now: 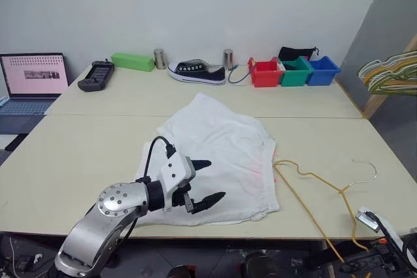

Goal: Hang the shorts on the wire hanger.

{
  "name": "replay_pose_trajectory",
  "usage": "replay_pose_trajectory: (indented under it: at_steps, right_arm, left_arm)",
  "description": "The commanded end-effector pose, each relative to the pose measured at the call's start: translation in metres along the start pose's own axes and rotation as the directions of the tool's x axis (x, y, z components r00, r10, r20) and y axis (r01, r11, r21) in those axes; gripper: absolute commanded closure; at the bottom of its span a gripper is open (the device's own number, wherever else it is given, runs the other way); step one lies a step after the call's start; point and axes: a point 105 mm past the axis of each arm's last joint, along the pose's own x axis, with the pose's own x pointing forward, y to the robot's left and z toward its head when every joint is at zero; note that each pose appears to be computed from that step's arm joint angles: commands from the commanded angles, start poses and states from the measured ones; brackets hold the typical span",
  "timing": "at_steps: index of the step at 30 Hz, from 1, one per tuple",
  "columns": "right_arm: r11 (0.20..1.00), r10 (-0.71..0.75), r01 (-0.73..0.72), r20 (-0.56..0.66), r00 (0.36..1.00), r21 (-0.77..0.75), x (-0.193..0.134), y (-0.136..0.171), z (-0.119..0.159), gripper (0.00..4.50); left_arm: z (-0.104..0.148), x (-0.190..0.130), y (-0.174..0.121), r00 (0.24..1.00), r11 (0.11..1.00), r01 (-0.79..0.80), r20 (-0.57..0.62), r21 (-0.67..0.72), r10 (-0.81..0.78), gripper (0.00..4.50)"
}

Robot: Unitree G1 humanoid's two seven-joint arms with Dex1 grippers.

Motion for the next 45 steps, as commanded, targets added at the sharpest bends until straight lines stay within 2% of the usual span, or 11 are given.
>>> replay_pose_trajectory:
  at_steps: [1, 8, 18, 29, 34, 38, 43, 45]
  right_arm:
    - [0.997, 0.047, -0.046, 0.017, 0.999, -0.068, 0.003, 0.016, 0.016, 4.5]
    - [0.995, 0.063, -0.063, -0.004, 0.998, -0.075, 0.017, 0.016, 0.023, 4.5]
    - [0.991, 0.091, -0.089, -0.02, 0.996, 0.104, 0.028, 0.012, 0.028, 4.5]
    - [0.976, 0.194, -0.2, 0.076, 0.978, 0.091, 0.04, 0.03, 0.091, 4.5]
    - [0.974, 0.177, -0.194, 0.136, 0.975, 0.121, 0.043, 0.023, 0.111, 4.5]
    - [0.983, 0.161, -0.174, 0.169, 0.972, 0.062, 0.037, 0.026, 0.13, 4.5]
    - [0.984, 0.055, -0.026, 0.166, 0.985, -0.176, 0.015, 0.035, 0.156, 4.5]
    - [0.945, 0.015, 0.043, 0.174, 0.985, -0.325, 0.004, 0.05, 0.17, 4.5]
  left_arm:
    - [0.01, -0.001, 0.003, 1.0, 0.999, -0.003, 0.028, 0.053, 0.001, 0.02]
    - [0.009, -0.002, 0.002, 1.0, 0.998, -0.011, 0.023, 0.061, 0.01, 0.02]
    - [0.005, -0.008, 0.001, 0.999, 0.997, -0.032, 0.002, 0.074, 0.032, 0.02]
    - [0.006, -0.004, 0.002, 1.0, 0.995, -0.025, 0.004, 0.098, 0.025, 0.02]
    - [0.006, -0.004, 0.003, 1.0, 0.994, -0.028, 0.005, 0.107, 0.028, 0.02]
    - [0.005, -0.005, 0.001, 1.0, 0.994, -0.028, 0.002, 0.103, 0.028, 0.02]
    - [0.004, -0.005, 0.003, 1.0, 0.995, -0.027, 0.001, 0.098, 0.027, 0.02]
    - [0.005, -0.007, 0.008, 0.999, 0.994, -0.037, 0.0, 0.104, 0.037, 0.02]
